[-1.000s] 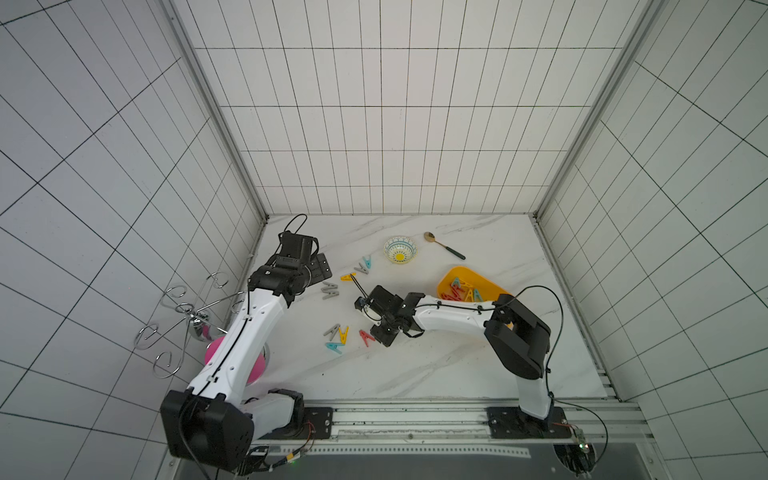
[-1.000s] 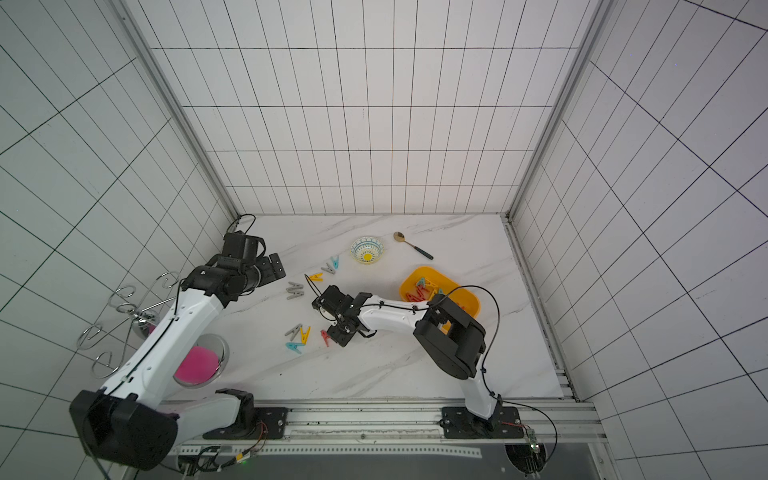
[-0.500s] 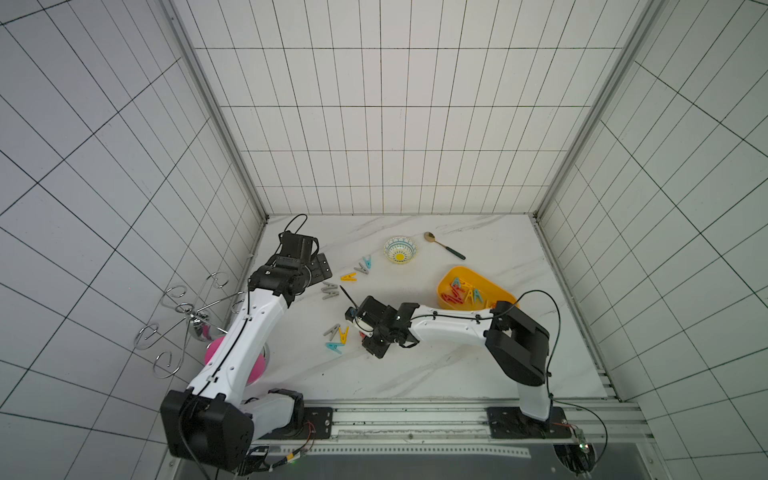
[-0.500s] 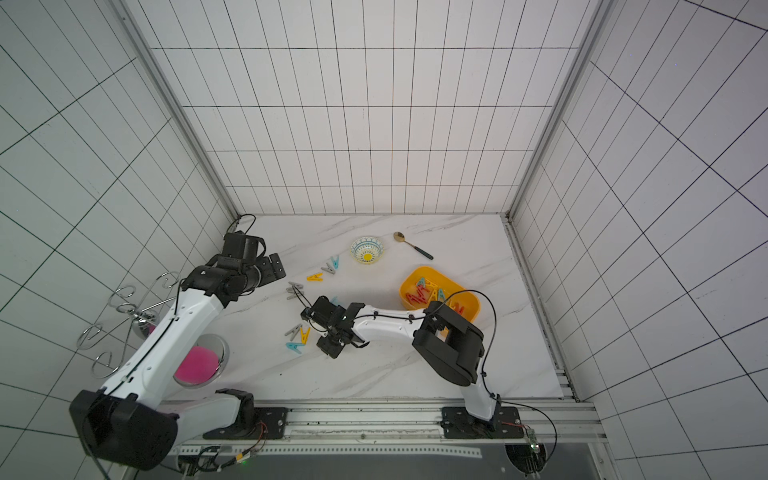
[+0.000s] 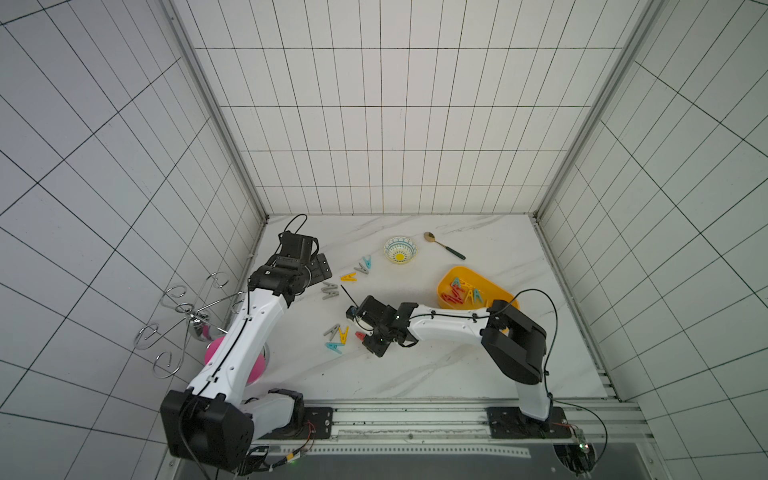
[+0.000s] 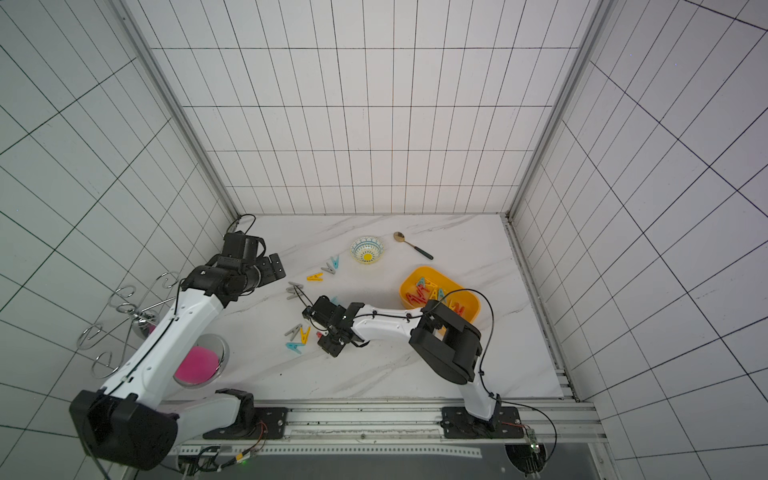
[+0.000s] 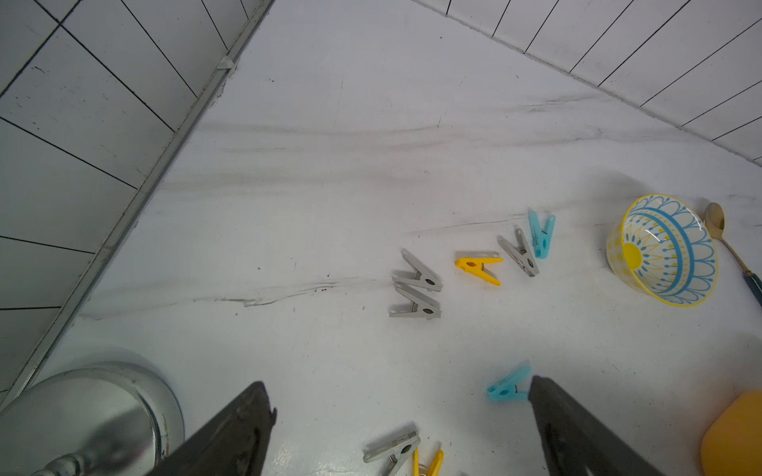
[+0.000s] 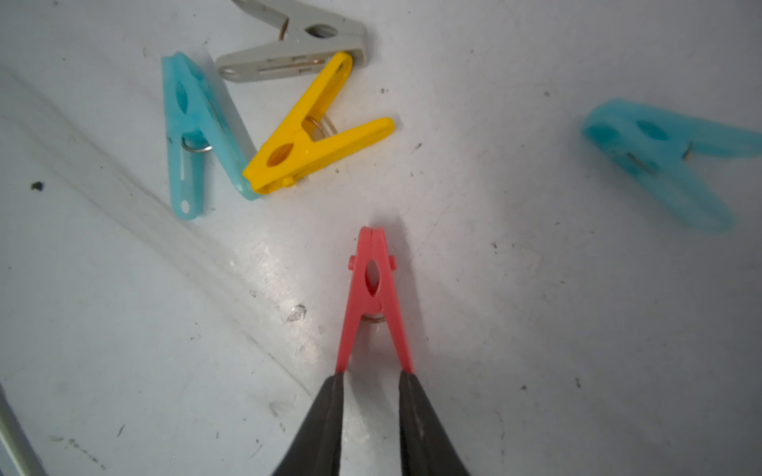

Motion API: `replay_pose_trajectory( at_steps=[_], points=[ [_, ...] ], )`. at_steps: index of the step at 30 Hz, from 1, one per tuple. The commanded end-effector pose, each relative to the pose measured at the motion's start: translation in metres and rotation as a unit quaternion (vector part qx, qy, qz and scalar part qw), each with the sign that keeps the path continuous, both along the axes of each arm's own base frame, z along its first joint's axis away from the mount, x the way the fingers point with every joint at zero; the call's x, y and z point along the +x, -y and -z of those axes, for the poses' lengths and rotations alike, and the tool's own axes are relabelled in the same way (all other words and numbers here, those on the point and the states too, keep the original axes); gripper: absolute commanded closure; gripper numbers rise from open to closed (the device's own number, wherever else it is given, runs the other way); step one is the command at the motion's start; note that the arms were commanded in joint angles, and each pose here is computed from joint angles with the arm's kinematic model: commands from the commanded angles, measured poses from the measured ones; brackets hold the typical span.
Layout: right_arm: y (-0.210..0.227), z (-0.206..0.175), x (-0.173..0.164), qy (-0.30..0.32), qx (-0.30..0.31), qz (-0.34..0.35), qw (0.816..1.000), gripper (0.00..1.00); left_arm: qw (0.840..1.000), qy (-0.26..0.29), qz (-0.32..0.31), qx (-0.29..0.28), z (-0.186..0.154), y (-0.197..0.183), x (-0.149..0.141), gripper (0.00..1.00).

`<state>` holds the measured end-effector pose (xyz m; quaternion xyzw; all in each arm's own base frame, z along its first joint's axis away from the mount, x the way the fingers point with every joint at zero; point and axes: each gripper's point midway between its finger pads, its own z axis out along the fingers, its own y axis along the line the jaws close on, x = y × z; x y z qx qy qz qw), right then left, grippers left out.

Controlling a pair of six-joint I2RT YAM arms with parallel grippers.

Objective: Put the clothespins into the storage box
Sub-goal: Pick up the clothespin from the center of the board.

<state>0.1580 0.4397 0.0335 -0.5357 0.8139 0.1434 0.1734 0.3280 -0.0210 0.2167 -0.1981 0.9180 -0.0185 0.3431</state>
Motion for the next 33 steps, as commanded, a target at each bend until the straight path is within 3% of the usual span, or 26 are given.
replay_pose_trajectory(
  at_steps=[1,9,33],
  points=[
    [0.004,-0.001,0.007,0.010,-0.004,0.009,1.000,0.72,1.000,0.018,-0.001,0.003,-0.015,-0.003,0.003,0.02],
    [0.007,-0.015,0.013,0.020,0.006,0.013,1.000,0.71,1.000,0.016,0.000,0.003,-0.014,-0.002,0.003,0.02],
    [-0.001,0.016,0.019,-0.003,-0.010,0.010,1.000,0.66,1.000,0.014,-0.001,0.005,-0.011,-0.003,0.004,0.02]
  ],
)
